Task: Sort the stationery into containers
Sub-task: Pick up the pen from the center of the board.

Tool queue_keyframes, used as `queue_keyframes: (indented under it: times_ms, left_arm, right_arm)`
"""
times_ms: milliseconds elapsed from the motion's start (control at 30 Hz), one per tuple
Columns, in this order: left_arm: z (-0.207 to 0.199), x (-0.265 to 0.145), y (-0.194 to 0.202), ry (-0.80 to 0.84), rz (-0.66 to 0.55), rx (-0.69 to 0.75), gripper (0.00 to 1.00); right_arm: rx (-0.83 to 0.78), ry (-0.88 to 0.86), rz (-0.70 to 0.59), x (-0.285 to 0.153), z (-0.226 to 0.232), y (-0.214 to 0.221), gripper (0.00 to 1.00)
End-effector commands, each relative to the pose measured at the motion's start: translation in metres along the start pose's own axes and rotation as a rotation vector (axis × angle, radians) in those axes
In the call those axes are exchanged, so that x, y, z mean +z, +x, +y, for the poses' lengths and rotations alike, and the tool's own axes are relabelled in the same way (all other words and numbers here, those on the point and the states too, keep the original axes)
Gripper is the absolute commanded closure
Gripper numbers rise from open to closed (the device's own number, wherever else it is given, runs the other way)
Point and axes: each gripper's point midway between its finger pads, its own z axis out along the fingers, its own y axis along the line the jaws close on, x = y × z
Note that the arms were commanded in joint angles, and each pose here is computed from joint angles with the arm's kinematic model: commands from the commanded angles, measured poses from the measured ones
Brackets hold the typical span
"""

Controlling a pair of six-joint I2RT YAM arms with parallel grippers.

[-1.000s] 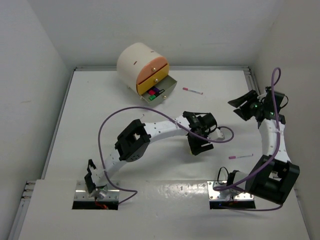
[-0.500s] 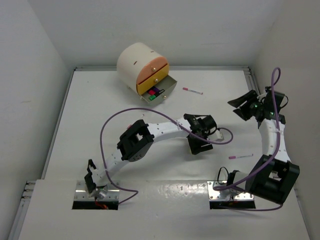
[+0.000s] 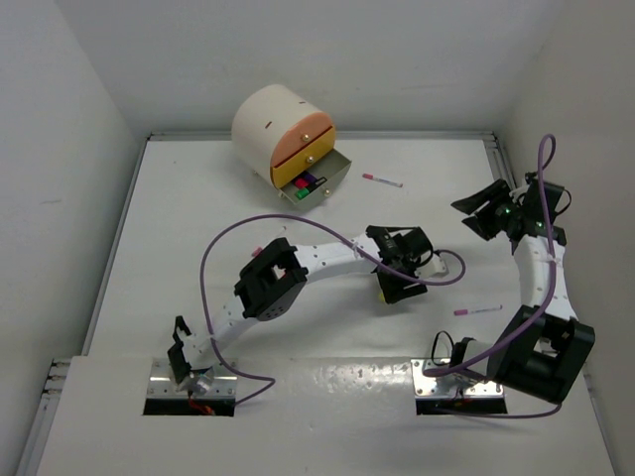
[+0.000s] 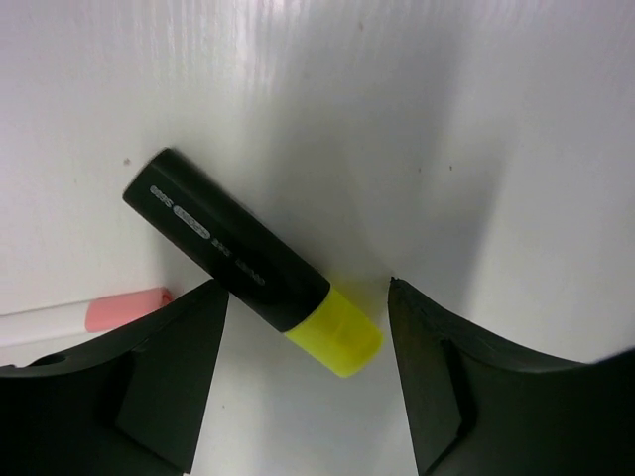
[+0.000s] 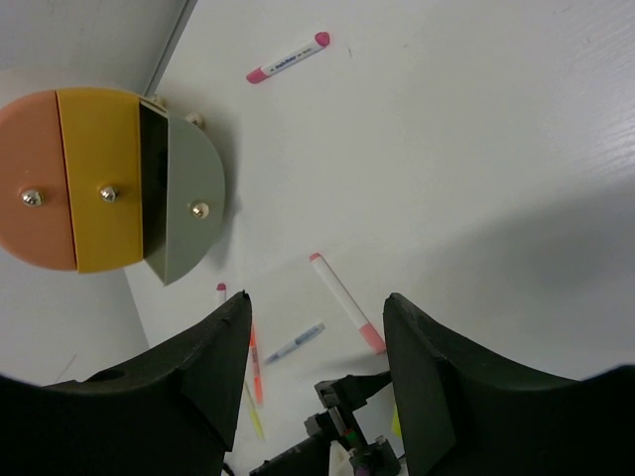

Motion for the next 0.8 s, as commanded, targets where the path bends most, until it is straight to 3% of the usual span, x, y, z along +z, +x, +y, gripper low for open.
queue_keyframes:
  times_ms: [0, 100, 233, 333, 533, 667, 767]
  left_arm:
    - [-0.006, 0.016, -0.002, 0.017, 0.004, -0.005, 0.27]
    - [-0.011, 0.018, -0.009, 0.054, -0.014, -0.007, 0.20]
    - [-0.009, 0.022, -0.004, 0.042, 0.000, -0.022, 0.22]
    - [-0.004, 0.024, 0.007, 0.017, 0.030, -0.034, 0.30]
    - [0.014, 0.016, 0.032, -0.006, 0.064, -0.055, 0.59]
    - [0.020, -0.011, 0.004, -0.050, -0.048, -0.028, 0.67]
    - [0.028, -0.057, -0.037, -0.090, -0.175, -0.027, 0.72]
  right_arm:
    - [-0.028, -0.025, -0.015, -0.001, 0.007, -0.009, 0.45]
    - [-0.029, -0.025, -0.013, -0.001, 0.007, -0.009, 0.44]
    - [-0.030, -0.027, -0.012, 0.000, 0.007, -0.009, 0.45]
    - [-0.028, -0.027, -0.010, 0.001, 0.007, -0.010, 0.46]
    - [-0.024, -0.034, -0.008, 0.003, 0.007, -0.010, 0.50]
    - [-0.033, -0.032, -0.009, 0.003, 0.006, -0.008, 0.52]
    - [-0.033, -0.026, -0.012, 0.005, 0.004, -0.006, 0.53]
